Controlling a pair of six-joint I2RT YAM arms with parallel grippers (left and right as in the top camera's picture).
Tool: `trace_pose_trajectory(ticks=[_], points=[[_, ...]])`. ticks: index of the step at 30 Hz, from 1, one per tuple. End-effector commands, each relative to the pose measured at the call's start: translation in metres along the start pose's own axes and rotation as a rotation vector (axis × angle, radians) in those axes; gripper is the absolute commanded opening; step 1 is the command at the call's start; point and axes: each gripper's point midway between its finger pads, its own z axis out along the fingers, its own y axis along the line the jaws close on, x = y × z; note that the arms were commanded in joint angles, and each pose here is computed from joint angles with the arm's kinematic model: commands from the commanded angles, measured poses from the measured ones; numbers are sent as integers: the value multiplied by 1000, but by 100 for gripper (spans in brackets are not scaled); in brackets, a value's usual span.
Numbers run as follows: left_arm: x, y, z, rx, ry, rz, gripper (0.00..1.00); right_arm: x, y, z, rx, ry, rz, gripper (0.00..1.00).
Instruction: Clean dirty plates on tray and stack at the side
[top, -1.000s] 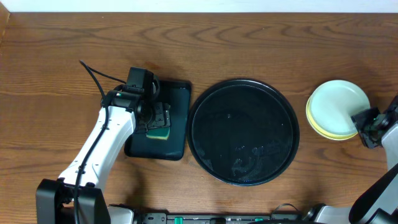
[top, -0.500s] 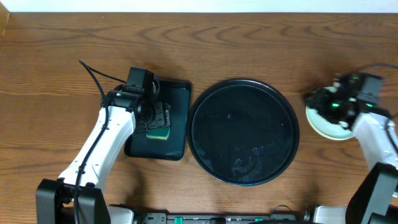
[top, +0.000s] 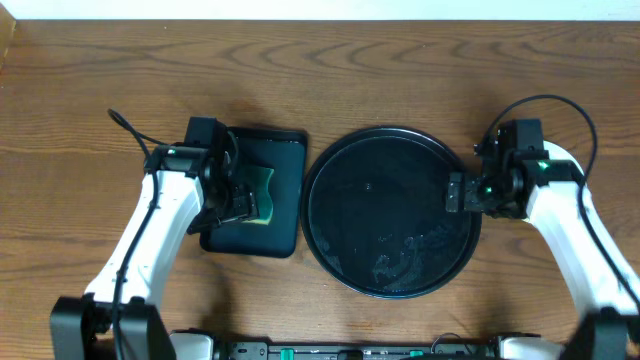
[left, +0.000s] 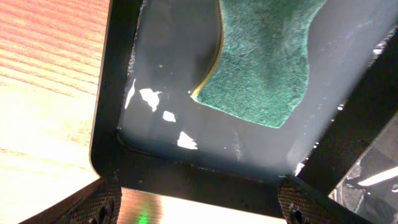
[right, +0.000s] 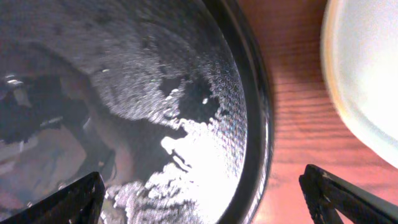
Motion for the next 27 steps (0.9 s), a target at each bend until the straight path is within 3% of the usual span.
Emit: trace_pose_trajectory(ticks=[1, 11, 15, 19, 27], points=[[10, 5, -10, 2, -46, 5, 81, -12, 7, -40, 23, -162, -65, 99], [37, 11, -27, 111, -379, 60, 82, 21, 7, -105, -20, -604, -114, 99], [39, 11, -48, 166, -520, 35, 82, 34, 6, -118, -31, -700, -120, 99], [40, 10, -65, 194, -603, 40, 82, 49, 3, -119, -29, -692, -119, 99], [41, 10, -66, 195, -606, 41, 82, 83, -6, -95, -2, -519, -106, 99]])
